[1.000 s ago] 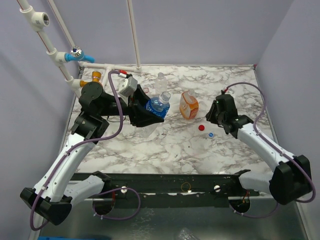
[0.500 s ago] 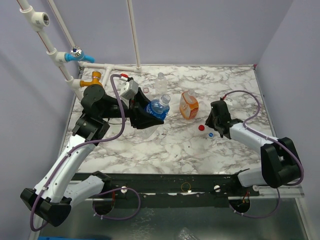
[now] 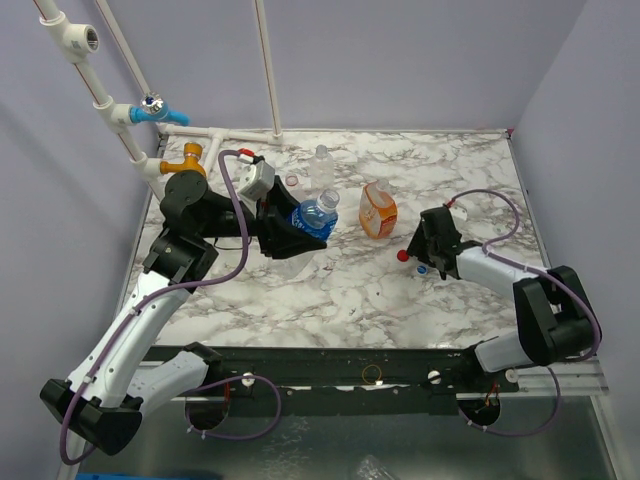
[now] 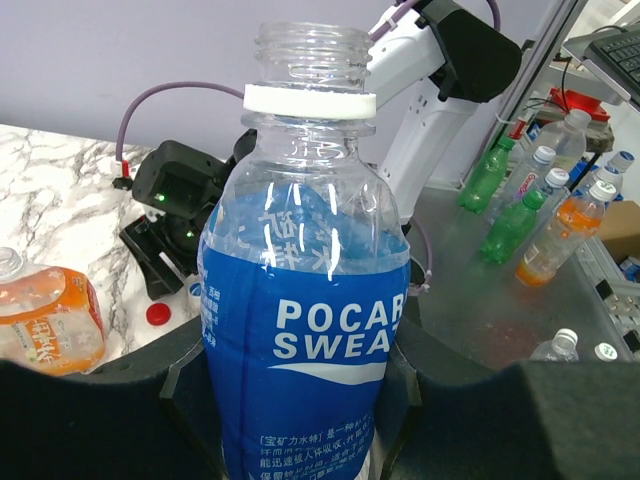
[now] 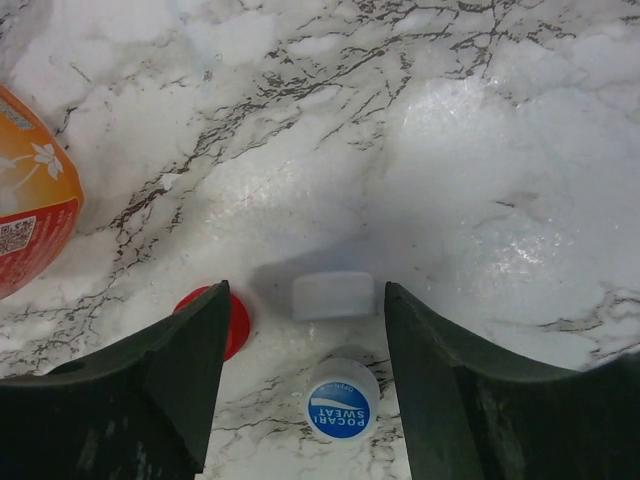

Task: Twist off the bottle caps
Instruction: Place the bottle cap at the center of the board, then place the plastic bottle at the center of the board.

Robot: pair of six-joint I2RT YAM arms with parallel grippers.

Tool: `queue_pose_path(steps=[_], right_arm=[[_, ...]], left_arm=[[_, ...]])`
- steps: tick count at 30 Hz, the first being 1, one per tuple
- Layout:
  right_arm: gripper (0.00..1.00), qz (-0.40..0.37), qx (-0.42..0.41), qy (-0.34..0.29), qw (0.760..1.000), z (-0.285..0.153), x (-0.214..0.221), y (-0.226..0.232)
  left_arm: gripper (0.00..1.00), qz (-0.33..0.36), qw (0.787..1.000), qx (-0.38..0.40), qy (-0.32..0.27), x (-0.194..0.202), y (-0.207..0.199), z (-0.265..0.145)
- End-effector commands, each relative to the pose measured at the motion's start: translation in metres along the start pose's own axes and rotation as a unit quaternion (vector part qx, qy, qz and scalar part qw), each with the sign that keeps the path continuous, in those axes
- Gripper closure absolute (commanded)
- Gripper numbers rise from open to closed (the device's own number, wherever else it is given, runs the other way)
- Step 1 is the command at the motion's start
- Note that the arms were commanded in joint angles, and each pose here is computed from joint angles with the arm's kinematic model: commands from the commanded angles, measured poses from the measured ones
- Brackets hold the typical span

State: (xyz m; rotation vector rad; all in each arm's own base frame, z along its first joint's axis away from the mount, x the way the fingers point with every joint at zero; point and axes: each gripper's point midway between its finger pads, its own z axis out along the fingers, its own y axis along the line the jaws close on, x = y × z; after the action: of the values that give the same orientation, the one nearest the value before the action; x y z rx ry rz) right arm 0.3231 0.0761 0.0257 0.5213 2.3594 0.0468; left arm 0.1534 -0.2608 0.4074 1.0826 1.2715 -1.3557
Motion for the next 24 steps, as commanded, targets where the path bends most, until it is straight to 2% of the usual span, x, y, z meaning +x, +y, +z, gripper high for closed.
queue_pose_path(steps=[1, 8, 10, 12, 15, 17, 21, 24], right_arm=[[0.33, 0.008, 0.005, -0.028, 1.0, -0.013, -0.016, -0.004], [0.32, 0.007, -0.086, -0.109, 0.99, -0.091, -0.085, 0.026], [0.3, -0.007, -0.149, -0.139, 0.979, -0.127, -0.11, 0.046], [0.26, -0.038, -0.241, -0.173, 0.954, -0.172, -0.132, 0.075], [0.14, -0.102, -0.403, -0.206, 0.886, -0.255, -0.149, 0.12], [0.05, -0.145, -0.499, -0.216, 0.827, -0.311, -0.152, 0.143], [0.0, -0.19, -0.637, -0.223, 0.713, -0.404, -0.156, 0.166], [0.0, -0.19, -0.696, -0.232, 0.652, -0.443, -0.163, 0.175]], left_arm=[[1.0, 0.023, 1.0, -0.004, -0.009, -0.007, -0.002, -0.003], [1.0, 0.025, 1.0, -0.006, -0.01, -0.008, -0.001, -0.002], [1.0, 0.026, 1.0, -0.007, -0.011, -0.009, 0.0, -0.002], [1.0, 0.027, 1.0, -0.009, -0.011, -0.009, 0.002, -0.001], [1.0, 0.027, 0.999, -0.014, -0.012, -0.009, 0.006, -0.001], [1.0, 0.025, 1.0, -0.014, -0.012, -0.008, 0.006, 0.0], [1.0, 0.019, 1.0, -0.014, -0.01, -0.007, 0.007, 0.0], [1.0, 0.018, 1.0, -0.014, -0.01, -0.006, 0.008, 0.001]])
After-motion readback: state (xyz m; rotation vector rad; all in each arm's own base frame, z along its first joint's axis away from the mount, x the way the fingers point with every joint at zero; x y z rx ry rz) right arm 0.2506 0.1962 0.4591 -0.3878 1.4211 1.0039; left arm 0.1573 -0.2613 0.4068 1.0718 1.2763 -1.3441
